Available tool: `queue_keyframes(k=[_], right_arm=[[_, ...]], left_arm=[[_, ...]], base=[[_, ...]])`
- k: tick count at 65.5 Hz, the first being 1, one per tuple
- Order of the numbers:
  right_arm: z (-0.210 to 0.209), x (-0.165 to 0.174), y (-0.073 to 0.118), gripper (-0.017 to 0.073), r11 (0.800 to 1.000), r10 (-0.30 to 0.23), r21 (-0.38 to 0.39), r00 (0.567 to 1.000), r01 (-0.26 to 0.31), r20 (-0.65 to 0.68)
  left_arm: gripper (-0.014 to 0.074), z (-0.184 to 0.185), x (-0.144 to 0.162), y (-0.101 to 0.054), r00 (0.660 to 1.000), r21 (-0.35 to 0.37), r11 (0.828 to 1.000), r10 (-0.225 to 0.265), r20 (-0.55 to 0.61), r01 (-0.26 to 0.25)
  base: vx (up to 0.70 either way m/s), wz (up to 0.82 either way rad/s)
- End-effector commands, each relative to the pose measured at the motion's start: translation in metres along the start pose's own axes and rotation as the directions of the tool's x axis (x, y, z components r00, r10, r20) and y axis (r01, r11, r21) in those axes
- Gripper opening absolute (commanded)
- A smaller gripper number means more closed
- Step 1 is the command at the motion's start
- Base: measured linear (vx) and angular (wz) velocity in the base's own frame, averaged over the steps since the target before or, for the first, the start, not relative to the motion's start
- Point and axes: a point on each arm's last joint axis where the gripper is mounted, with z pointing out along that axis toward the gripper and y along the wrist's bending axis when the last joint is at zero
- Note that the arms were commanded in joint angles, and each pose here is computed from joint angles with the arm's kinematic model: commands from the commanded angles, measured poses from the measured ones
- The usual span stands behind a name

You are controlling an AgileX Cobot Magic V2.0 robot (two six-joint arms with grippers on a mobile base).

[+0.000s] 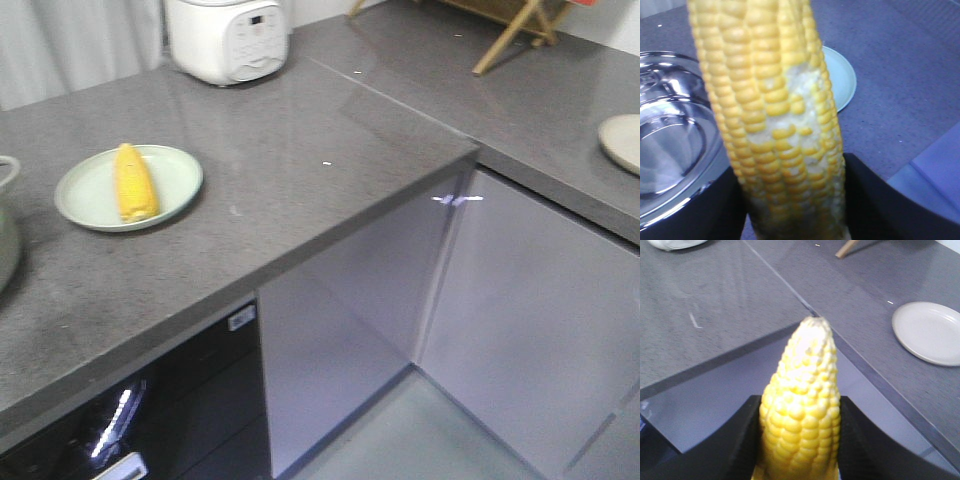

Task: Distribute corn equally
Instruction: 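Drive the base away to the counter with two empty plates, holding both cobs, then drive the base up to the empty green and cream plates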

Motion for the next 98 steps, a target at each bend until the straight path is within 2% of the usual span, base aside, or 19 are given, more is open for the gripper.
queue_keyframes(k=[1, 53, 98], right_arm=[[-0.0112, -0.0116, -0.0011, 0.0136, 1.000, -0.006, 0.023, 0.994, 0.003, 0.111], [-0.0117, -0.0112, -0.0010, 0.0136, 1.000, -0.006, 0.022, 0.994, 0.004, 0.109], [-0.0117, -0.0113, -0.0010, 0.0136, 1.000, -0.006, 0.022, 0.994, 0.004, 0.109]], left_arm=[[0.0108, -0.0096, -0.0094, 0.0012, 0.996, 0.018, 1.000, -0.011, 0.090, 0.009], [0.0108, -0.0096, -0.0093, 0.0012, 0.996, 0.018, 1.000, -0.011, 0.089, 0.009], [0.0108, -0.0096, -0.0093, 0.0012, 0.996, 0.018, 1.000, -0.011, 0.089, 0.009]], base=[[-0.09, -0.50], [-0.07, -0.53], [0.02, -0.15]])
